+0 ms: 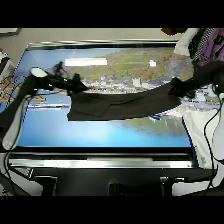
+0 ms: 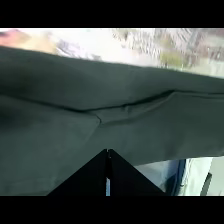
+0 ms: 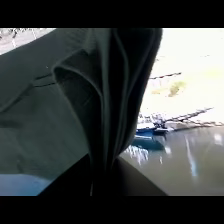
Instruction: Fold the clothes and pants, and hang the long-sleeved shirts on hangers.
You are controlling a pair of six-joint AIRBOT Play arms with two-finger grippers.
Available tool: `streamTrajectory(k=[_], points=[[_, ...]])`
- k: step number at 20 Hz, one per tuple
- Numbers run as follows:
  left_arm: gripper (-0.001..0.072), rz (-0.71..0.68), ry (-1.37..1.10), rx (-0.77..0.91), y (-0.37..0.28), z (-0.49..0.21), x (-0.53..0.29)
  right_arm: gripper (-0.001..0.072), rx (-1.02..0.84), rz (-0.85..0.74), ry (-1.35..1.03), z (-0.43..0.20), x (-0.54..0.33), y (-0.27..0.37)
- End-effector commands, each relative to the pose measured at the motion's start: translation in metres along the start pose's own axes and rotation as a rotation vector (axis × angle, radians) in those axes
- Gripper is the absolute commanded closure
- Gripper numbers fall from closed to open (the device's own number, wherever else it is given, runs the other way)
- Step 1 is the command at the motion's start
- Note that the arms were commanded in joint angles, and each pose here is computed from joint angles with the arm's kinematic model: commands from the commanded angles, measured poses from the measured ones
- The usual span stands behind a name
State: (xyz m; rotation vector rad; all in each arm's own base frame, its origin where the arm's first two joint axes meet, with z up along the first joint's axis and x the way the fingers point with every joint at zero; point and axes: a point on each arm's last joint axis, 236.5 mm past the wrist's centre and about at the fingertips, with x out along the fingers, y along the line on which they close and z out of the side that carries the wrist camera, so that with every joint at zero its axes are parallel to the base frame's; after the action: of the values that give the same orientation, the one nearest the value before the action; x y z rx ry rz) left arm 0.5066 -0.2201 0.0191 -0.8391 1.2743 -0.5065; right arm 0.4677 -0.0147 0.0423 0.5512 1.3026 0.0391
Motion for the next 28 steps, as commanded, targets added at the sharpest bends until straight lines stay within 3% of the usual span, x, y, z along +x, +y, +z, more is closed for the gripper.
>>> streamTrajectory(k=[1, 9, 13, 18, 24, 28], points=[[0.0694, -0.004, 0.044, -0.021, -0.038, -0.052, 0.099, 0.0677, 0.012, -0.063, -0.074, 0.002, -0.068, 0.011], [0.0695, -0.247, 0.122, -0.216, -0.139, -0.183, 0.247, 0.0678, 0.01, -0.032, -0.213, -0.008, -0.151, 0.045], [0.0695, -0.282, 0.127, -0.201, -0.163, -0.208, 0.27, 0.0678, 0.003, -0.028, -0.235, -0.014, -0.165, 0.049], [0.0695, -0.299, 0.1, -0.329, -0.168, -0.217, 0.291, 0.0678, 0.004, -0.019, -0.225, -0.018, -0.166, 0.052], [0.0695, -0.319, 0.225, -0.217, -0.174, -0.224, 0.27, 0.0678, 0.008, -0.024, -0.239, -0.013, -0.163, 0.05], [0.0695, -0.255, 0.24, -0.004, -0.162, -0.169, 0.2, 0.0678, 0.04, 0.066, -0.164, -0.014, -0.142, 0.066]])
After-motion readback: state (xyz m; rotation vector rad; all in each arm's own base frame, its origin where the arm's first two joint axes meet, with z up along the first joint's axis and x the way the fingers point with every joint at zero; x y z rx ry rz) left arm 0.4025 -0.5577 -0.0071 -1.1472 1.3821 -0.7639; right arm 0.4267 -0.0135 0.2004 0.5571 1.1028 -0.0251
